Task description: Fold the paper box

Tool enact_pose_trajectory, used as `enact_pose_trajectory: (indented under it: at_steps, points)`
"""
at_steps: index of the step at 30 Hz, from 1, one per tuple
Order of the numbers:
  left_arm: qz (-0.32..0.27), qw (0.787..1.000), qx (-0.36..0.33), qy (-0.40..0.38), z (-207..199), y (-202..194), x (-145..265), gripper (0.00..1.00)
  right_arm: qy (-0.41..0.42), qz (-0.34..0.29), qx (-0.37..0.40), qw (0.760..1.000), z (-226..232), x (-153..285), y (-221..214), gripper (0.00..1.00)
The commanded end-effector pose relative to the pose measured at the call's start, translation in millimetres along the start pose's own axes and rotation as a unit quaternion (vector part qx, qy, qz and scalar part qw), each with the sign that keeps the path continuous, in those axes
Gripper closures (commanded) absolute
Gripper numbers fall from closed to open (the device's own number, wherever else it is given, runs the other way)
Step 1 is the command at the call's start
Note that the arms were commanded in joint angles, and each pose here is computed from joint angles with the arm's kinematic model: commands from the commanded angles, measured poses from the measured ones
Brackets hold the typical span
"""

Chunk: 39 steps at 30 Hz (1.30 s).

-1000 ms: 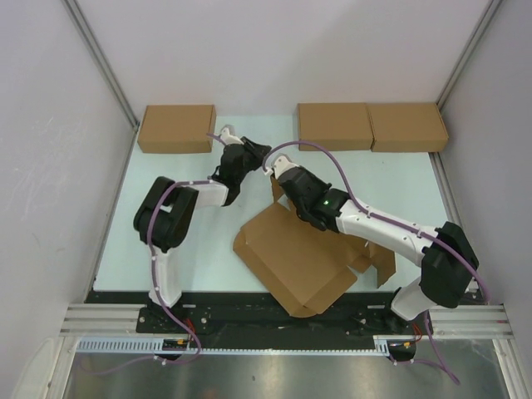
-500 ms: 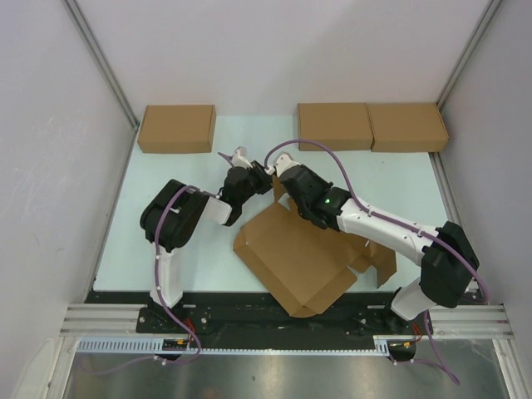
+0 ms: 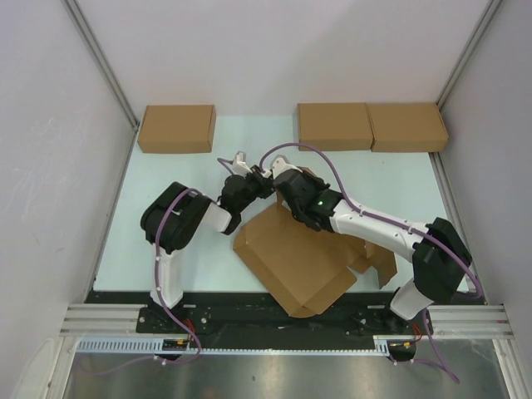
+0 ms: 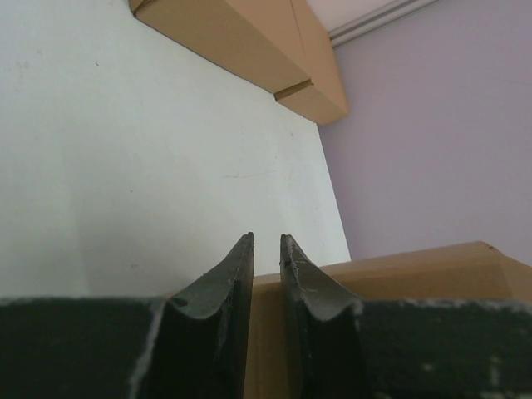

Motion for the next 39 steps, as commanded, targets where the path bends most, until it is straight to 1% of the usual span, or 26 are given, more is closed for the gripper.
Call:
enact_pose_trajectory:
  at_steps: [1, 9, 26, 32, 37, 39]
  points:
    - [0.005, 0.997, 0.007, -0.083, -38, 0, 12, 0.76, 0.004, -0.002, -0.007, 1.0, 11, -4, 4, 1.0]
    - [0.003, 0.994, 0.037, -0.101, -37, -7, 19, 0.76, -0.03, 0.008, 0.03, 0.999, 21, -3, 6, 1.0]
    - [-0.029, 0.991, 0.048, -0.122, -35, -29, 42, 0.72, -0.089, 0.027, 0.049, 0.994, 21, -1, 7, 1.0]
    - [-0.037, 0.988, 0.043, -0.14, -40, -33, 46, 0.71, -0.12, 0.033, 0.045, 0.991, 20, 0, 6, 1.0]
    - [-0.045, 0.987, 0.022, -0.15, -42, -43, 45, 0.7, -0.131, 0.035, 0.032, 0.99, 23, -2, 6, 1.0]
    - [-0.058, 0.986, 0.011, -0.158, -42, -43, 45, 0.69, -0.13, 0.034, 0.026, 0.991, 22, -2, 5, 1.0]
Point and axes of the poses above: each gripper's point midway between its finger pads, its own x axis back along the fingers, its own z axis along the line the jaws close on, y = z × x, the point moved 10 cm from there along x, back along the fingers, and after that the axes turned 7 degrees about x, right-handed, at the moved point
